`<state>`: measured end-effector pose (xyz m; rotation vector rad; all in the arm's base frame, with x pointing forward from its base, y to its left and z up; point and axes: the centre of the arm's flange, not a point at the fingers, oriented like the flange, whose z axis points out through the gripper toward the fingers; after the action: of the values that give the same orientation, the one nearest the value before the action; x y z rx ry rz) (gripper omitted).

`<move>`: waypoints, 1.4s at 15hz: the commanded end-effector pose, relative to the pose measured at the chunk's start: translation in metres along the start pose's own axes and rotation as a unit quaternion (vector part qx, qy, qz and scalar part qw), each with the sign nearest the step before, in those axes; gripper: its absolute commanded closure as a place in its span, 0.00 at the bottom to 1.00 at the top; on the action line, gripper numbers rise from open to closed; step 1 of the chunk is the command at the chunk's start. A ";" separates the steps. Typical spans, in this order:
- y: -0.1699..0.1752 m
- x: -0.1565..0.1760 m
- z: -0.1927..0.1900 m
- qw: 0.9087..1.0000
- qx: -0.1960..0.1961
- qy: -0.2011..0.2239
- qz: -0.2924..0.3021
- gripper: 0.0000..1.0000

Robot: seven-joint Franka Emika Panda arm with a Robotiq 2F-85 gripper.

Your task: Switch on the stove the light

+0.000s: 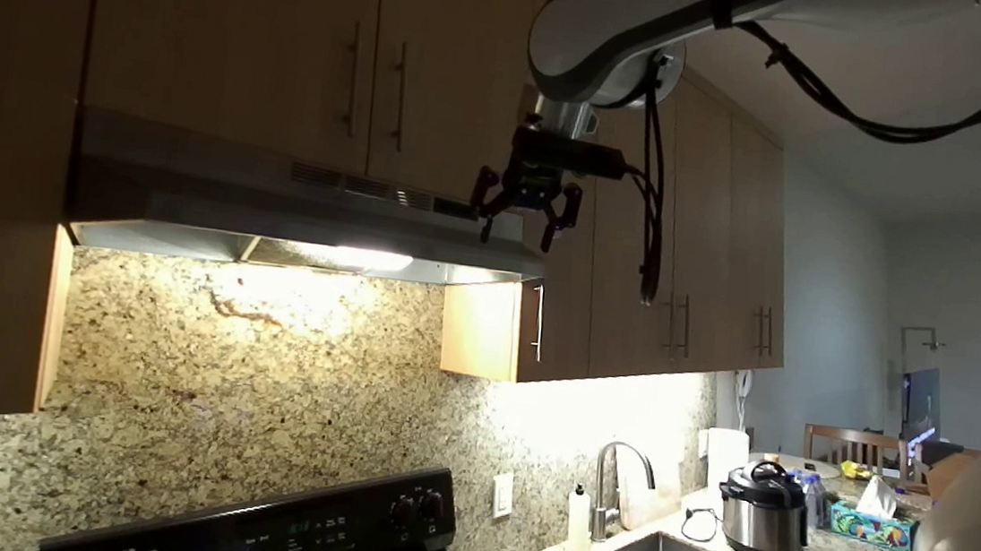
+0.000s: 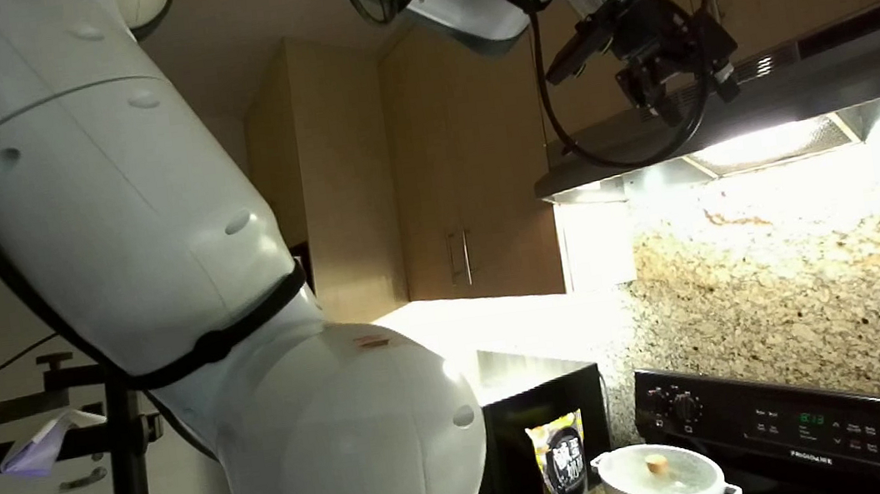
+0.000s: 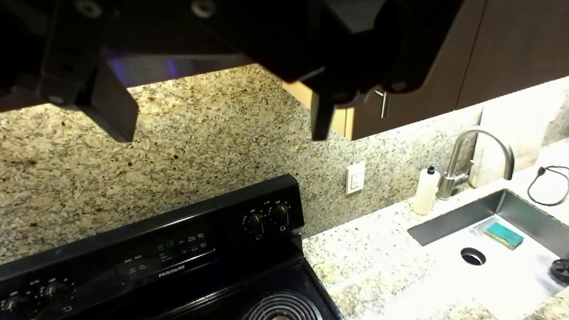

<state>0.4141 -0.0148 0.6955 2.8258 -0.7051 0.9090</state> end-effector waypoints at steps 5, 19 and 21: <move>-0.041 -0.035 0.041 0.992 -0.011 -0.090 -0.093 0.00; -0.042 -0.093 0.146 0.963 -0.006 -0.246 -0.114 0.00; -0.037 -0.104 0.153 0.959 0.004 -0.259 -0.117 0.00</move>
<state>0.4507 0.0320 0.5267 3.0353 -0.4241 0.1996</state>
